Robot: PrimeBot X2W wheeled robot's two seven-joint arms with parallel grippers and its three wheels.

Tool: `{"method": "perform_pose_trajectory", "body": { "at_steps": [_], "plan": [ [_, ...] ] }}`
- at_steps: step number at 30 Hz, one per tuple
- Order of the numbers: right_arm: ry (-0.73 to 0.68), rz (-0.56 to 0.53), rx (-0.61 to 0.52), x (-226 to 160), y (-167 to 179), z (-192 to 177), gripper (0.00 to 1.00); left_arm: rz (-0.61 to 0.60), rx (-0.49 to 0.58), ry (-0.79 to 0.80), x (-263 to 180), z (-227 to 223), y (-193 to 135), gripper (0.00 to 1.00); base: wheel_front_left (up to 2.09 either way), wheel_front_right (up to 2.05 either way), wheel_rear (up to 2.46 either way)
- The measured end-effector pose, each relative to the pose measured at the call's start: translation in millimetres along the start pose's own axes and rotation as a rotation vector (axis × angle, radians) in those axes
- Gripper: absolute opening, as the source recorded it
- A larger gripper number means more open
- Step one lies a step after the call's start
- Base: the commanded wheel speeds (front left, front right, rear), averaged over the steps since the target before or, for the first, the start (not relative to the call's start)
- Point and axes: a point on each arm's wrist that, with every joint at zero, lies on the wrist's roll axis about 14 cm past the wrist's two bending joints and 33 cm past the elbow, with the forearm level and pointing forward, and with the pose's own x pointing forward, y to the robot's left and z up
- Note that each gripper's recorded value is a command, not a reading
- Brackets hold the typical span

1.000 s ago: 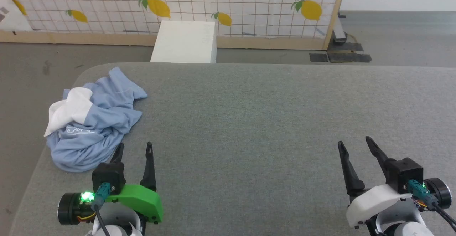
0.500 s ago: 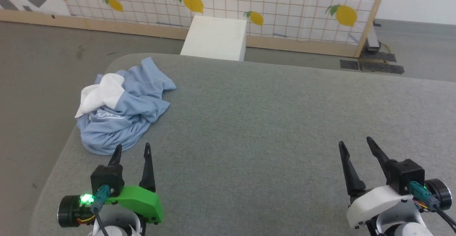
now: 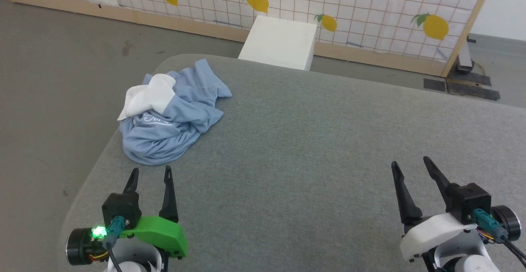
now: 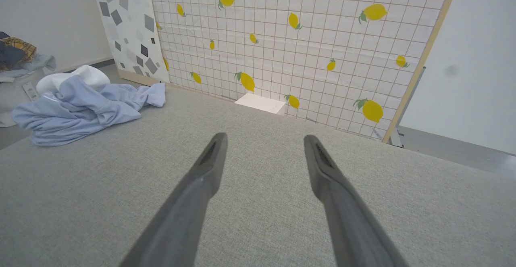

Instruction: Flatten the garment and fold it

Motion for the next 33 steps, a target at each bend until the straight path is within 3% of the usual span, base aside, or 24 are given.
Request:
{"method": "perform_pose_trajectory", "body": {
  "at_steps": [33],
  "plan": [
    [-0.049,0.146,0.025,31.4,47.9,5.9,1.0,0.196,-0.026,-0.024,-31.6,-3.3,55.7,1.0,0.0,0.0,0.0]
  ]
}}
